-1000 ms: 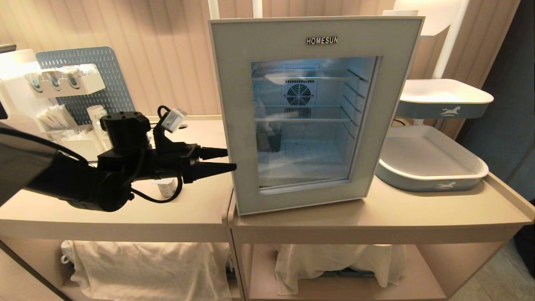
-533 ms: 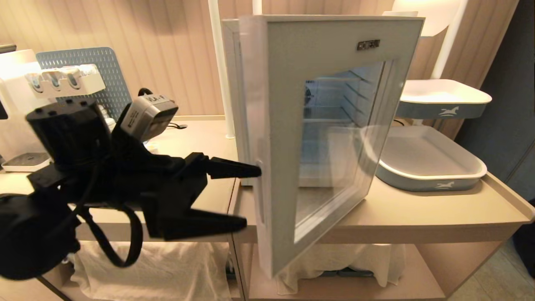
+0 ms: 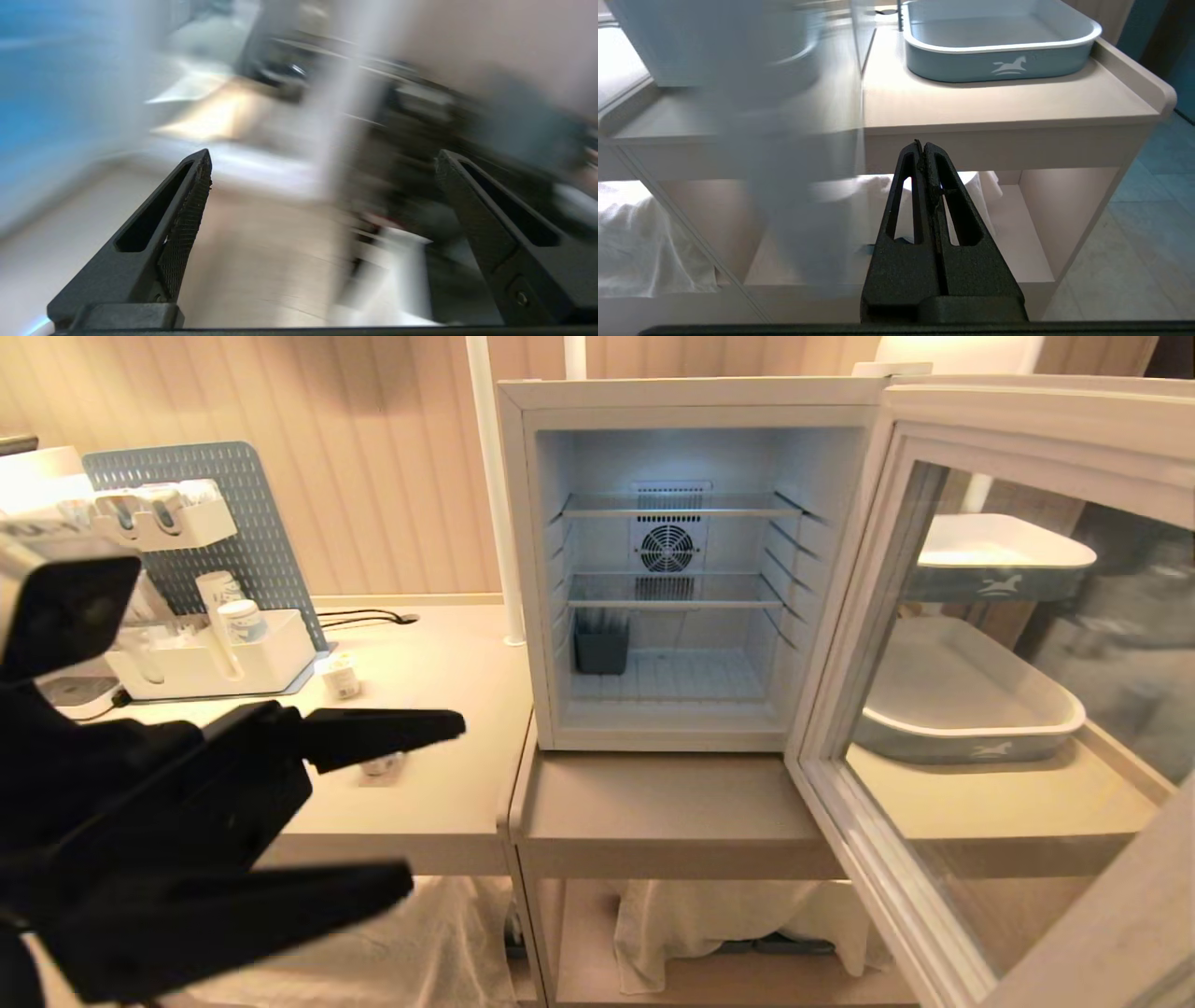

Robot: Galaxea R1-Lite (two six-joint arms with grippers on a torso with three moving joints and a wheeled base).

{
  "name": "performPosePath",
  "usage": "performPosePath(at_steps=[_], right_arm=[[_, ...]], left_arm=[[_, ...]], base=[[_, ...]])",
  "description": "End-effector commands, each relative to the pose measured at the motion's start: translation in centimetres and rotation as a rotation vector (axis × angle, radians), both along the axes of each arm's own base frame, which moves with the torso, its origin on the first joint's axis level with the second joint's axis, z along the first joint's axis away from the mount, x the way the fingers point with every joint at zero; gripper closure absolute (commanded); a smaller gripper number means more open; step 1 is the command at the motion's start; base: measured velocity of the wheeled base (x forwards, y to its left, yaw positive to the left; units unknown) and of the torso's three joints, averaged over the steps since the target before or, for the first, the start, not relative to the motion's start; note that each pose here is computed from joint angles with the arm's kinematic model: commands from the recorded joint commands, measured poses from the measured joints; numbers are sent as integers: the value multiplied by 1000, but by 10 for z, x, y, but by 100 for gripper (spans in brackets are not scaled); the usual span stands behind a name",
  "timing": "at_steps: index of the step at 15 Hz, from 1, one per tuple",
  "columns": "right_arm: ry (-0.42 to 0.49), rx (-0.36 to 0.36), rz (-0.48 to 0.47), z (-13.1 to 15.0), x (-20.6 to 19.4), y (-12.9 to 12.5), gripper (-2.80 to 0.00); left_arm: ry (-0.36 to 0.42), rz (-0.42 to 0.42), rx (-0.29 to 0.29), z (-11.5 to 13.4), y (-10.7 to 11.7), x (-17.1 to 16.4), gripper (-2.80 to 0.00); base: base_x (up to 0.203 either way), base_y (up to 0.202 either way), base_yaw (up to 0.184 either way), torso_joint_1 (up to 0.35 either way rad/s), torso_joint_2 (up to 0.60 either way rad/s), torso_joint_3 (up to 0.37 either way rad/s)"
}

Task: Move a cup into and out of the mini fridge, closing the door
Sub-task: Open the freezer door

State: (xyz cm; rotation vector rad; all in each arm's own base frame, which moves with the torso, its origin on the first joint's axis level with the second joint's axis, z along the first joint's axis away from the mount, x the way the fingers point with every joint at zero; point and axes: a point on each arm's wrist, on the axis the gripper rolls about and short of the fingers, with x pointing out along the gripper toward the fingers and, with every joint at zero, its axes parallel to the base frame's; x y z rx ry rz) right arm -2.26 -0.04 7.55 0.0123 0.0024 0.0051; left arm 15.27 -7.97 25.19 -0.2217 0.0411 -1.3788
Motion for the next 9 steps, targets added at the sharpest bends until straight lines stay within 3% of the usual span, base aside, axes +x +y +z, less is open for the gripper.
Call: performPosePath(at_steps=[1,3,6,7,8,9], right_arm=[[1,0,1,0,0,0,0],[1,-1,0,0,0,0,0],[1,0,-1,0,0,0,0],[1,-1,1,0,0,0,0],[1,-1,0,0,0,0,0],[1,-1,1,0,0,0,0]], left_arm=[[10,294,-19,2,32,10,-280],[31,527,-29,14,57,8,-280],[176,790,1,36,80,-24,-280],[183,889,7,43,87,-39,-280],[188,994,25,47,90,-57,0],[190,1098,58,51,90,-75,0]], base=[[0,0,0,0,0,0],[0,0,0,0,0,0],[0,0,0,0,0,0],[0,0,0,0,0,0],[0,0,0,0,0,0],[0,0,0,0,0,0]])
